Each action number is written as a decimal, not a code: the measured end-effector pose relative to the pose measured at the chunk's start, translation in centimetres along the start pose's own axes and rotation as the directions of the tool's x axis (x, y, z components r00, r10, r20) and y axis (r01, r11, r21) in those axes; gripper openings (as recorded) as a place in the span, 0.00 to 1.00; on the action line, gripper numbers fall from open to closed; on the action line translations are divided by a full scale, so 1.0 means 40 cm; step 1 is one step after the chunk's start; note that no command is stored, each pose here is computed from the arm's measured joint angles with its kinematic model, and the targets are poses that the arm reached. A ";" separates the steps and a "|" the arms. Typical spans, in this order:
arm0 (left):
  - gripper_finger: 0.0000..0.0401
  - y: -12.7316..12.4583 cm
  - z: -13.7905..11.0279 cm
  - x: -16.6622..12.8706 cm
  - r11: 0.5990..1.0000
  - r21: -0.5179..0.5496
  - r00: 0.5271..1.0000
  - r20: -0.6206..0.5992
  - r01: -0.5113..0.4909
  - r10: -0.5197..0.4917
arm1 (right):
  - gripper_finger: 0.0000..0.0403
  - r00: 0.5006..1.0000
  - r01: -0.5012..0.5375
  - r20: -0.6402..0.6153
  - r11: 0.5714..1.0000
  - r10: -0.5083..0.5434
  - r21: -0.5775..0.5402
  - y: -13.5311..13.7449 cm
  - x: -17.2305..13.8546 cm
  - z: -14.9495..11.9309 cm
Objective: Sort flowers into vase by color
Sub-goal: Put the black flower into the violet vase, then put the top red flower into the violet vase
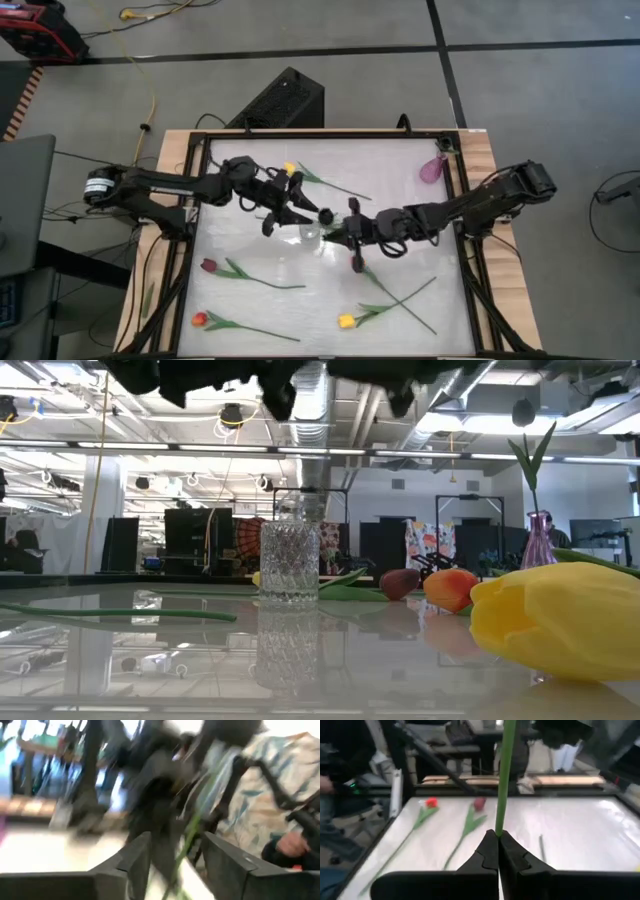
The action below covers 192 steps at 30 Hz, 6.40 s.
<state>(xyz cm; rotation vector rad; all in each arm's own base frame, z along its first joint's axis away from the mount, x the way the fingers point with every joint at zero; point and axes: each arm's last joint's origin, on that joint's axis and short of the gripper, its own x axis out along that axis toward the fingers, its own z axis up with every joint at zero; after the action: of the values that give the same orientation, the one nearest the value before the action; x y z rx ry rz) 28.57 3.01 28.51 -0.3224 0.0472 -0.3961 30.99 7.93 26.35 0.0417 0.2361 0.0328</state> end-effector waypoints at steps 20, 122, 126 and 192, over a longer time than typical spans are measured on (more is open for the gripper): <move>0.42 -0.027 -0.003 -0.069 0.960 0.136 0.961 -0.092 -0.246 0.259 | 0.05 0.890 0.451 -0.172 0.874 -0.423 0.180 -0.048 -0.452 0.046; 0.42 -0.020 -0.010 -0.071 0.938 0.097 0.934 -0.103 -0.332 0.342 | 0.05 0.247 0.942 -0.456 0.101 -0.855 0.321 -0.490 -0.713 0.078; 0.42 -0.020 -0.011 -0.071 0.938 0.097 0.934 -0.106 -0.333 0.342 | 0.05 0.247 0.936 -0.443 0.094 -0.862 0.340 -0.485 -0.706 0.039; 0.42 -0.035 -0.030 -0.063 0.937 0.120 0.925 -0.161 -0.329 0.345 | 0.43 0.800 0.559 -0.555 0.616 -0.227 0.555 -0.273 -0.663 -0.020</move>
<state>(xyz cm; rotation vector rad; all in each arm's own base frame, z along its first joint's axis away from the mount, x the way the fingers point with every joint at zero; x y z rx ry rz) 25.60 2.43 27.78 -0.1821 0.2587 -0.0826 5.35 -3.95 31.25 0.7645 0.7053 -0.5282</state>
